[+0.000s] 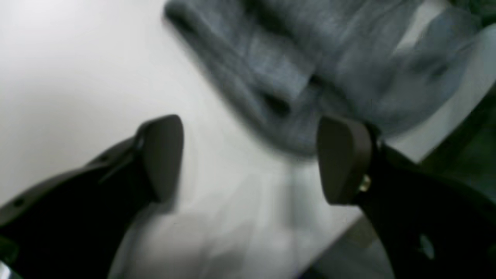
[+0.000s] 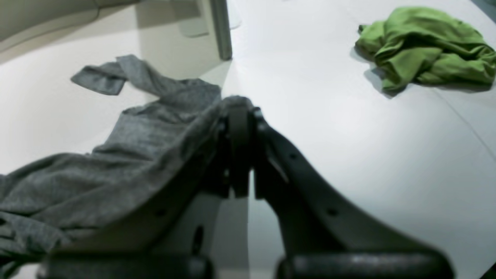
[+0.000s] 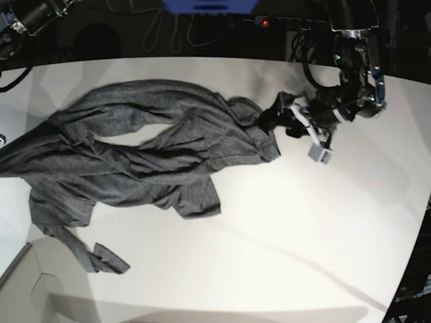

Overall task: Layout the t-shirt on the table in an organized manner, then fold the t-shirt properly
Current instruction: 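Lift the gathered shirt end with the left gripper and drag it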

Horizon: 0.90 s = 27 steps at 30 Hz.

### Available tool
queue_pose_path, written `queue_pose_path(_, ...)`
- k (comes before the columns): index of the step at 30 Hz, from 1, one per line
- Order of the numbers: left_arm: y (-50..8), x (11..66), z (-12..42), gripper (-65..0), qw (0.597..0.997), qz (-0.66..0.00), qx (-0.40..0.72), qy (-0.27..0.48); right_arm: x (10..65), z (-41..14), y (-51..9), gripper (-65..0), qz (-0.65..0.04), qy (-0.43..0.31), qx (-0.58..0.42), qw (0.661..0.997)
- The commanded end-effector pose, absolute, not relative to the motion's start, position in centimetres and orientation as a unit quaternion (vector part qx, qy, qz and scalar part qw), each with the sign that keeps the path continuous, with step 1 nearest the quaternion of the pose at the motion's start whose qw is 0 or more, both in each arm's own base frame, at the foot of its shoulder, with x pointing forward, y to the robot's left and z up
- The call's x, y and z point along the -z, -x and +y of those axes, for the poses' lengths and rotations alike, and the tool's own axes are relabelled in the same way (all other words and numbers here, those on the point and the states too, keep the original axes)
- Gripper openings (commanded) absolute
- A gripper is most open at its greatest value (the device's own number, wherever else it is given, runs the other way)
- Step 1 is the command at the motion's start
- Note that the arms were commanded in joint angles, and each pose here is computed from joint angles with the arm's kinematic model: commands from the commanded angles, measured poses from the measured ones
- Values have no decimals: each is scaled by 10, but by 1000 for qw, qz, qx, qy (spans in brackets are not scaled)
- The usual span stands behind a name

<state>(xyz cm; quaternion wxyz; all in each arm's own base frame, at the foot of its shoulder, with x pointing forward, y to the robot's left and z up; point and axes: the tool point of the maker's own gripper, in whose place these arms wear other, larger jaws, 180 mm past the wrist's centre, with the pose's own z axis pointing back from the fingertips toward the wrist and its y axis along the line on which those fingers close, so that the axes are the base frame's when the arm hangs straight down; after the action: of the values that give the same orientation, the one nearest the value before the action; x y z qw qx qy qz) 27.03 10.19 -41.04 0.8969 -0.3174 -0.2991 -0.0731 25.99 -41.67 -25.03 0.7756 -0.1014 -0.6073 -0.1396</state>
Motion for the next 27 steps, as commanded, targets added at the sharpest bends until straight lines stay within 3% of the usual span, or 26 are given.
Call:
queue_pose_path(1,-280,404,99,-126,887,-320,62,327,232,-422,-260,-650,-627,112,131,759)
queue_pose_path(7,-295,411,89,-126,871,-343,16,353,233,-422,-260,-650,-626,112,130,760)
queue_pose_path(13,-305,423,65,-143,871,-314,36,376,233,-421,-260,-650,-626,112,130,761)
queue_pose_path(14,-308,423,63,-168,870,-313,36,378,233,-421,-260,-650,-626,112,130,761)
queue_pose_path(16,-316,421,62,-281,866,-321,30,382,234,-421,-260,-650,-625,112,130,762)
queue_pose_path(20,-331,413,69,-628,855,-354,14,380,233,-422,-260,-650,-625,113,129,762)
queue_pose_path(27,-385,364,117,-650,842,-424,47,331,246,-426,-258,-650,-616,104,141,768)
